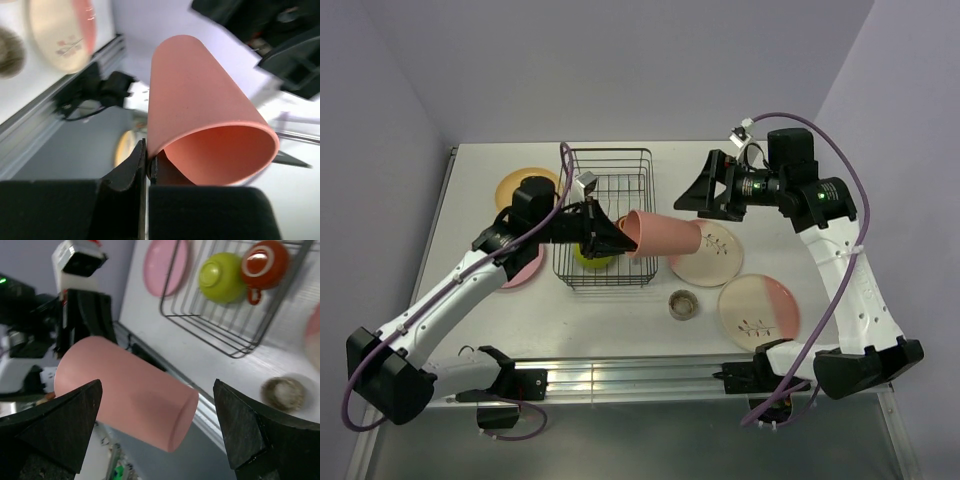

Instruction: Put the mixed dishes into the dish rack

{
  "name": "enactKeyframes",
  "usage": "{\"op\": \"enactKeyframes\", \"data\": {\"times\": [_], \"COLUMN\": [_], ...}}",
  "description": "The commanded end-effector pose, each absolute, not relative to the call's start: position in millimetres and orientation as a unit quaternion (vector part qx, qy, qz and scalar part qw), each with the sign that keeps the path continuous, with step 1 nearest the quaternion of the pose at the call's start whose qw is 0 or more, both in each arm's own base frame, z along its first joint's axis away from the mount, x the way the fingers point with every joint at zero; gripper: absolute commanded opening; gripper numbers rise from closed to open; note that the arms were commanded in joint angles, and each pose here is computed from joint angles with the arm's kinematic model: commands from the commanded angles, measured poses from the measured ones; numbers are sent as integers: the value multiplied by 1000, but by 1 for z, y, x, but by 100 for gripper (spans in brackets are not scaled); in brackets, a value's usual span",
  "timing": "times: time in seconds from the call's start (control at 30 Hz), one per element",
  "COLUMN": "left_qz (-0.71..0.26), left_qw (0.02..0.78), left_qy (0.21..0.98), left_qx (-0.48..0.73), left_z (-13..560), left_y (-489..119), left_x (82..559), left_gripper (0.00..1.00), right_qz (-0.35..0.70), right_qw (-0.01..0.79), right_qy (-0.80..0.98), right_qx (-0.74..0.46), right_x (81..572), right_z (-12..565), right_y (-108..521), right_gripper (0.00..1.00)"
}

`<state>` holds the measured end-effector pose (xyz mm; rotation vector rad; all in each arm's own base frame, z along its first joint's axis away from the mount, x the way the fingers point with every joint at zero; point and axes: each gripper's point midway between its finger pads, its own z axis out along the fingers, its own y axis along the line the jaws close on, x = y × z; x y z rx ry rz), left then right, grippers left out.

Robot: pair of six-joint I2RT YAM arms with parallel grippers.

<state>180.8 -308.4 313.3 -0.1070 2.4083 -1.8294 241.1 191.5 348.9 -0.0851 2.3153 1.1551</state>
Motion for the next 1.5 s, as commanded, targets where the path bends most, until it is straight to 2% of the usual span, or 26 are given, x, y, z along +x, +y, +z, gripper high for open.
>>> {"op": "enactKeyframes", "data": {"times": [0.0,0.23,0.4,0.7,1.17,1.47], "left_qz": [-713,-762,-769,-811,-816,-817], "left_qw": [72,78,72,66,73,70], "left_qy": [697,643,635,581,574,573], "left_qx": [20,20,19,20,16,10], "left_z": [385,405,406,418,415,410], "left_y": [-301,-291,-290,-281,-276,-275], "left_x": [171,168,166,166,185,183], "left_gripper": [0,0,0,0,0,0], "right_qz": [541,587,608,653,673,697], "right_qw": [268,246,228,216,220,222], "right_qy": [790,762,751,713,692,668], "right_qx": [-105,-119,-119,-137,-141,-139], "right_x": [214,209,206,190,181,193], "right_z": [393,400,402,431,452,465], "right_y": [212,221,224,228,228,233], "right_gripper": [100,100,100,100,100,100]}}
